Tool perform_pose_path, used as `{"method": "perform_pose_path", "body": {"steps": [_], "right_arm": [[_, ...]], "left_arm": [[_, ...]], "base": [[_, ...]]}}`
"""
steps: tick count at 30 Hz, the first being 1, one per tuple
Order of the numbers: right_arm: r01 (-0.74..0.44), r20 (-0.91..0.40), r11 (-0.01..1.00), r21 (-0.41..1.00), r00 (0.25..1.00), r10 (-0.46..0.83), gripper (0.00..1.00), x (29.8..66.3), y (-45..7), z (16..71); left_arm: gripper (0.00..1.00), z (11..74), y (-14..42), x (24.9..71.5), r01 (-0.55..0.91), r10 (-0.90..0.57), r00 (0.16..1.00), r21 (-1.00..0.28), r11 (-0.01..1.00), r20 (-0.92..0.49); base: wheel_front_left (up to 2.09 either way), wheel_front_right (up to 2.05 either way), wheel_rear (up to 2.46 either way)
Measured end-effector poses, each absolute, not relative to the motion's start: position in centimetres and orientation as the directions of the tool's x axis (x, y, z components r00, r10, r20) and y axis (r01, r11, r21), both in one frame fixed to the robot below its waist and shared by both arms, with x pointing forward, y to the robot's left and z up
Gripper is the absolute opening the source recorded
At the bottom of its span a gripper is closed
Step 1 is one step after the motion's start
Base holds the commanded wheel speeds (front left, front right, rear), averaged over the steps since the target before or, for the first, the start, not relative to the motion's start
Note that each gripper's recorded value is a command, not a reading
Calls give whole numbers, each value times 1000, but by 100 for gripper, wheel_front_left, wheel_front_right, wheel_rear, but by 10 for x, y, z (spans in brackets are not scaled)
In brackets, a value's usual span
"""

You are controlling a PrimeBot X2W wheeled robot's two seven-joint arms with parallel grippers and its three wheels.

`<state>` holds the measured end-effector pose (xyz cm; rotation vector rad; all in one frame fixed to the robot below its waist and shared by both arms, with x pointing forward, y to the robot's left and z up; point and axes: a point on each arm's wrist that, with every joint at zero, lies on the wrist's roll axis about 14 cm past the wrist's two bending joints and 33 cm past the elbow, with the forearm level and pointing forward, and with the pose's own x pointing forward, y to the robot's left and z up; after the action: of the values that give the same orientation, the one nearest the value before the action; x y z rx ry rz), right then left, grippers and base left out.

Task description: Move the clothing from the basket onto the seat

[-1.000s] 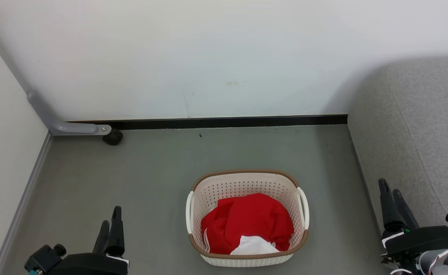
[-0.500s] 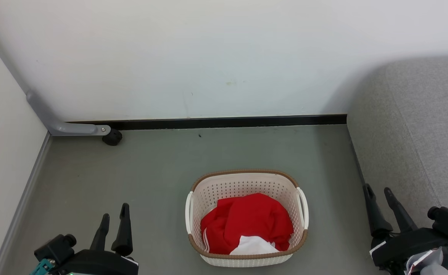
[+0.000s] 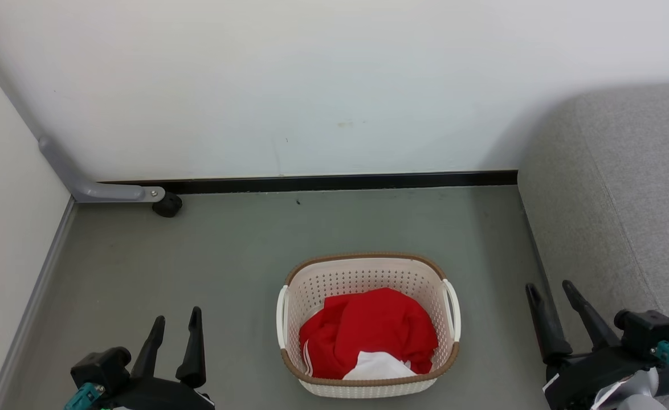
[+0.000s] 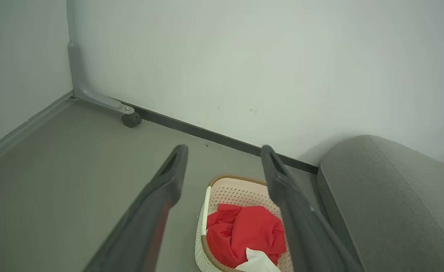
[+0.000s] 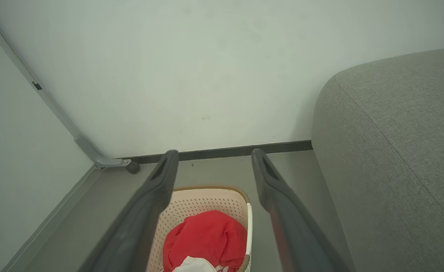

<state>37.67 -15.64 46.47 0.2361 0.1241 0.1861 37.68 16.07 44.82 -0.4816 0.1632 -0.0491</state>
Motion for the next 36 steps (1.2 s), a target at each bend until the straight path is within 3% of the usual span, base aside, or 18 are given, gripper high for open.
{"method": "perform_pose_path", "body": {"steps": [15, 36], "right_arm": [[-232, -109, 971, 63, 965, 238, 100, 371, -153, 456], [-187, -128, 981, 45, 973, 191, 100, 367, -170, 451]], "left_arm": [[100, 453, 156, 380, 84, -119, 987, -281, 956, -107], [100, 452, 153, 385, 95, -127, 986, -264, 960, -107]], "base": [[0, 0, 0], [0, 0, 0]]}}
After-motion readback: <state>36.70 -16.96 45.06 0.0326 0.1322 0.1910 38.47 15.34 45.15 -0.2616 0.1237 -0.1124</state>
